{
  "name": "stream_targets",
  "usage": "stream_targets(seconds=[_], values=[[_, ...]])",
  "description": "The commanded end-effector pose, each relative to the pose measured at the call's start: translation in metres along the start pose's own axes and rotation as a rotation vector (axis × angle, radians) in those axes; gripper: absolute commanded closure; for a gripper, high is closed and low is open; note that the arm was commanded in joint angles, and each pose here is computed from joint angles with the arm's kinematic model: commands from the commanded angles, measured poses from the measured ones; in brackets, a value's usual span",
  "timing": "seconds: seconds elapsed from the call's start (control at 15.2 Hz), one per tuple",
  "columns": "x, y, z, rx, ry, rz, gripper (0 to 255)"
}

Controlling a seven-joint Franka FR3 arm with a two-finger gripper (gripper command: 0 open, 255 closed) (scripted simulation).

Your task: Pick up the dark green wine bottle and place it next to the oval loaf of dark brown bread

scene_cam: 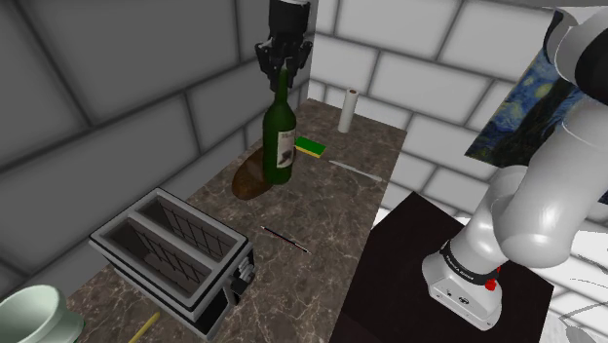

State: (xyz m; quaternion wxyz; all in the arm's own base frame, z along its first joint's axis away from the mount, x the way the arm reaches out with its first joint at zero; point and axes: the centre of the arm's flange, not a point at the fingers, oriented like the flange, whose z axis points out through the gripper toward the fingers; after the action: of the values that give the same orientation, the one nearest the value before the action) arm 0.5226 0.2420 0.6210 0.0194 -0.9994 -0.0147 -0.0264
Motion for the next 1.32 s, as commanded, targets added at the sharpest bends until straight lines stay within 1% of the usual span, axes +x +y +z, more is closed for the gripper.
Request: stream_targets(seconds=[0.0,0.73,1.25], values=[[-0.003,-0.026,-0.001,0.000,0.001,0.001,255],[-0.006,-0.169,0.004,0.000,0.001,0.001,255],[-0.008,-0.168,0.046,0.000,0.001,0.001,255]])
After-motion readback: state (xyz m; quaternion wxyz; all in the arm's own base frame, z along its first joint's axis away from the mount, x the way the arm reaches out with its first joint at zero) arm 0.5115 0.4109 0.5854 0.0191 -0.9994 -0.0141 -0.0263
